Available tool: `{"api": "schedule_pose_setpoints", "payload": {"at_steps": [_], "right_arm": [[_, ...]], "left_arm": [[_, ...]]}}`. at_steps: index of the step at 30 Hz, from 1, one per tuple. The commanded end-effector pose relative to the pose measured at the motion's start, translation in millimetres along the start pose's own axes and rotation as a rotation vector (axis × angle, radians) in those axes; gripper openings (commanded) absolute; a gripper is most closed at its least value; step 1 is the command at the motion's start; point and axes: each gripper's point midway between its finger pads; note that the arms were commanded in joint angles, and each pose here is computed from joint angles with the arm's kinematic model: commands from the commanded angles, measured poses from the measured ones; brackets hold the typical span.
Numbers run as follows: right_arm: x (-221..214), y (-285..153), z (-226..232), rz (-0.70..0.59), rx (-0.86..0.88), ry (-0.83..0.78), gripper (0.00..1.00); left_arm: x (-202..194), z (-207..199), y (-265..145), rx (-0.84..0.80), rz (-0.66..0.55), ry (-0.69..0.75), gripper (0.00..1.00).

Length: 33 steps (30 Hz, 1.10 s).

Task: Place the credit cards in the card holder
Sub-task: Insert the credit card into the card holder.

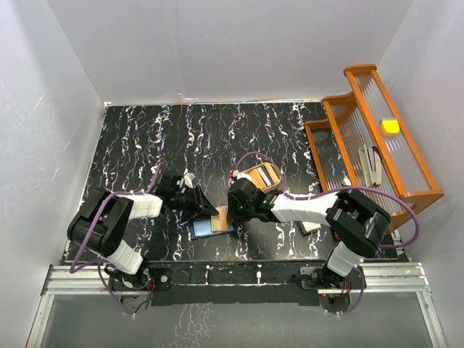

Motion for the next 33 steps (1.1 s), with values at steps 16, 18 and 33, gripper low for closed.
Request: {"api": "schedule_pose_setpoints", "payload": {"at_steps": [16,18,33], "right_arm": [[-5,-5,3,0.002,0.04,0.021,0.19],[-7,-4,3,0.009,0.042,0.024,0.19],[-21,-3,10,0.032,0.081,0.037,0.16]], "left_arm": [[-2,0,-21,0.133,-0.081,0.038,0.49],[-4,2,-18,0.135,-0.076,0.029,0.49],[-7,-27,4,0.047,-0.055,0.074,0.35]]}}
Point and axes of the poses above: each gripper's point midway between its finger pads, its own y axis out along the fingers, its own z axis along the line the jaws close on, x = y × z, and after that the axes turned 11 degrees about y, right-handed
